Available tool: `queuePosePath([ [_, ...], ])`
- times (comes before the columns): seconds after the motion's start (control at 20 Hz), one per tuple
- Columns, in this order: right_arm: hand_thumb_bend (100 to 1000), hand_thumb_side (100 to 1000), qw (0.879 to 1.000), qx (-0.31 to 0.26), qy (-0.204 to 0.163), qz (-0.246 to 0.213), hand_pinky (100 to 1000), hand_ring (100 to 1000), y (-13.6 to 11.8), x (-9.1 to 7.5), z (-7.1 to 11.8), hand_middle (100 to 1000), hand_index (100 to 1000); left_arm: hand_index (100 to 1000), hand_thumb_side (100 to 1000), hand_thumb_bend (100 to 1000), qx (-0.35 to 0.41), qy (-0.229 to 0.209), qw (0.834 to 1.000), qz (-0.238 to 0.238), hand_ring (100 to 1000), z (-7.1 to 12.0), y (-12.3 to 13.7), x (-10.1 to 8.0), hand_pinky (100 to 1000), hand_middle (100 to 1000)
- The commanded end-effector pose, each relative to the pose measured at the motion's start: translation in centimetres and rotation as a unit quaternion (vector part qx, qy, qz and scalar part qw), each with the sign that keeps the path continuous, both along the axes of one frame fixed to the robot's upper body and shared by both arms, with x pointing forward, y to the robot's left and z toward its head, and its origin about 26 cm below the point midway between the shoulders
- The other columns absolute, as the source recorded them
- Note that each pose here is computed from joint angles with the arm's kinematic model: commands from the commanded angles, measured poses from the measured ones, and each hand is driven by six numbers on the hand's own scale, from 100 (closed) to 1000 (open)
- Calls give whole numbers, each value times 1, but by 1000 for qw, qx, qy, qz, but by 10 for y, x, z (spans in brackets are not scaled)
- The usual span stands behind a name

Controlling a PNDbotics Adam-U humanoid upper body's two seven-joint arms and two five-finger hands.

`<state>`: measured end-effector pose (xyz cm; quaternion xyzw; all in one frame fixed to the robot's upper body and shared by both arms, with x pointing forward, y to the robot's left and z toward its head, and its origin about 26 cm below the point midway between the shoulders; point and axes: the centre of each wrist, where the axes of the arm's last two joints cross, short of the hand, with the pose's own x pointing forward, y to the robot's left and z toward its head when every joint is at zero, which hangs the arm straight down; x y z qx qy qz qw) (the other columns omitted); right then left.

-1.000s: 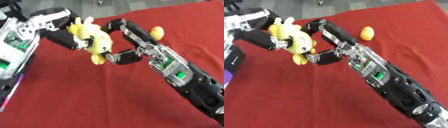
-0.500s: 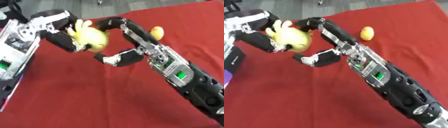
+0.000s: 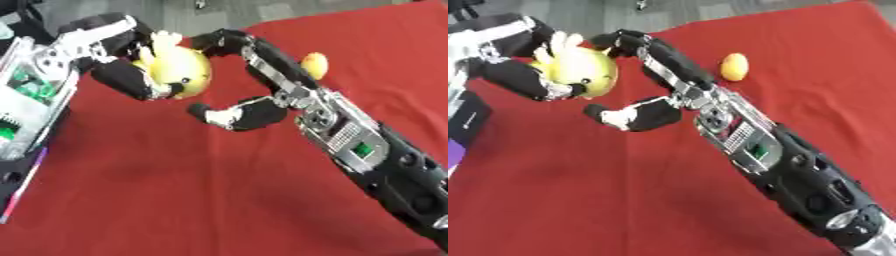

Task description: Pick up the objects with one hand, pass them to the other hand, and then place them into the box on the other side of the table.

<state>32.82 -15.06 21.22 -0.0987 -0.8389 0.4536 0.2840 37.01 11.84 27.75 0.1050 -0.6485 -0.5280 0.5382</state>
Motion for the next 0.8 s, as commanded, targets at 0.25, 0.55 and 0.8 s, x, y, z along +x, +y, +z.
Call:
queuePosePath([
  [0.25,430,433,1000,-7,-10,4,826,787,-3,-3,9,799,890,462,100,409,-16,-9,1000,7,523,10,6,-2,704,398],
  [0.55,436,416,1000,-9,-11,5,826,788,-4,-5,9,798,887,444,100,471,-23,-17,1000,13,491,10,10,-2,674,362],
  [0.8,442,403,1000,-11,-14,2,826,787,-4,-6,12,756,885,451,100,477,-30,-24,999,14,483,9,18,-3,660,357],
])
